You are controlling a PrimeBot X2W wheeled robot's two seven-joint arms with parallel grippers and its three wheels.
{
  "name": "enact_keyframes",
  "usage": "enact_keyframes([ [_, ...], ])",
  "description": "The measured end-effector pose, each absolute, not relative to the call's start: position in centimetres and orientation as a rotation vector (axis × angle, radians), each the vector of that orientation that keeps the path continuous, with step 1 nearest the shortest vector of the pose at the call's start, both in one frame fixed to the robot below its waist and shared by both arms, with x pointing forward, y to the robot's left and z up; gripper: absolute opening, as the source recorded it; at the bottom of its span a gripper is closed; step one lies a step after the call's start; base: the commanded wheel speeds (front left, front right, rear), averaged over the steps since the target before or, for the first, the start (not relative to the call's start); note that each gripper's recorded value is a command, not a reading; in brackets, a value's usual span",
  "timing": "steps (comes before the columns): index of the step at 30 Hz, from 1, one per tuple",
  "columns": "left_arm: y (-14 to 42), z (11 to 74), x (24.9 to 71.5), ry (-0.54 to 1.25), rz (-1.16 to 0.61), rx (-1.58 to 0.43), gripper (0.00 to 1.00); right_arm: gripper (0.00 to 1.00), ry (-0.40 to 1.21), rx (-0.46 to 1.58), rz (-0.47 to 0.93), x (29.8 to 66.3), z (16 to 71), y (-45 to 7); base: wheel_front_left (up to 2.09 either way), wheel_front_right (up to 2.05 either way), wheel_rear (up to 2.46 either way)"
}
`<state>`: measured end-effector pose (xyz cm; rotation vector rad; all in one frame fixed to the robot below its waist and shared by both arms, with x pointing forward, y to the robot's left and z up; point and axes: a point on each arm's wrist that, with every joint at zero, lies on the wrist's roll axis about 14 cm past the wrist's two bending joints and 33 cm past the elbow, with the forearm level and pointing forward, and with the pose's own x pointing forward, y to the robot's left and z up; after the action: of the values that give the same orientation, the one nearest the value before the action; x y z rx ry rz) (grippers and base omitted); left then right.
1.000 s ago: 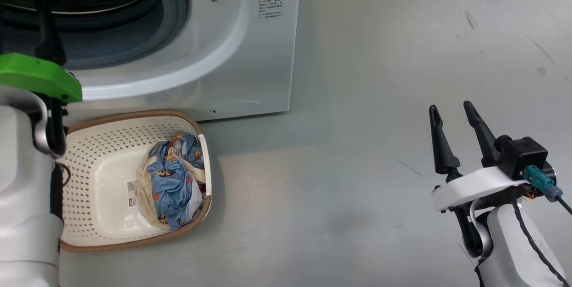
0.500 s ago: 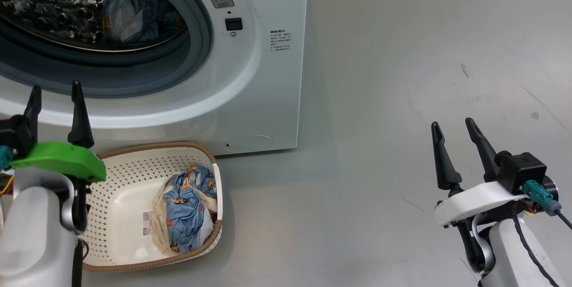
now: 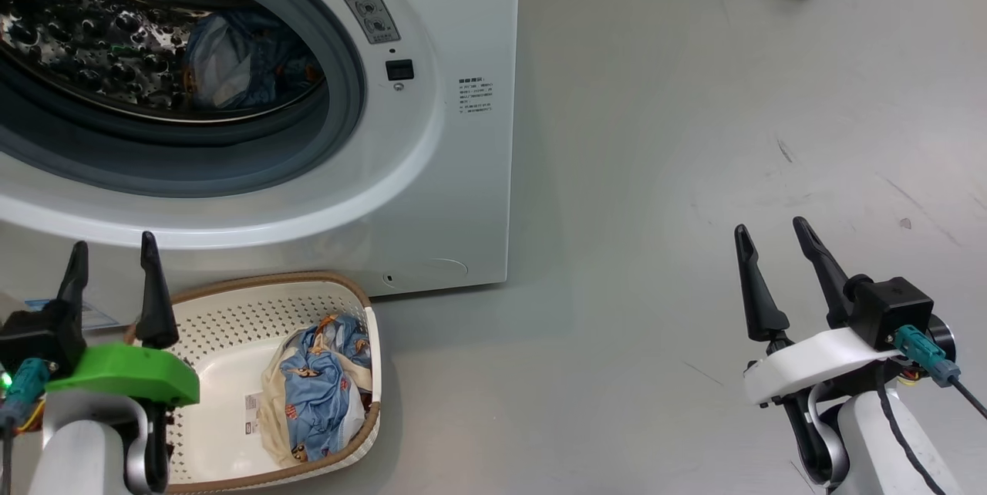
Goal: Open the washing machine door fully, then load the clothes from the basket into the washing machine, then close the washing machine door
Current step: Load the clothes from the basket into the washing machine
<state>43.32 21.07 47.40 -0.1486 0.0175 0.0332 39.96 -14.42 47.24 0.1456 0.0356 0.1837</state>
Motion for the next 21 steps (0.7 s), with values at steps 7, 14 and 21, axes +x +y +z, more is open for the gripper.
enact_keyframes([
  [7,20.2,47.0,41.7,0.024,0.034,-0.160,1.00,1.00,0.024,0.143,0.162,39.5,47.6,-15.2,0.00,0.00,0.00],
  [14,20.3,46.2,39.8,0.044,0.046,-0.160,1.00,1.00,-0.003,0.133,0.157,39.3,48.5,-15.5,0.00,0.00,0.00],
  [21,20.3,46.5,38.7,0.037,0.046,-0.146,1.00,1.00,-0.004,0.128,0.155,38.7,48.5,-15.5,0.00,0.00,0.00],
])
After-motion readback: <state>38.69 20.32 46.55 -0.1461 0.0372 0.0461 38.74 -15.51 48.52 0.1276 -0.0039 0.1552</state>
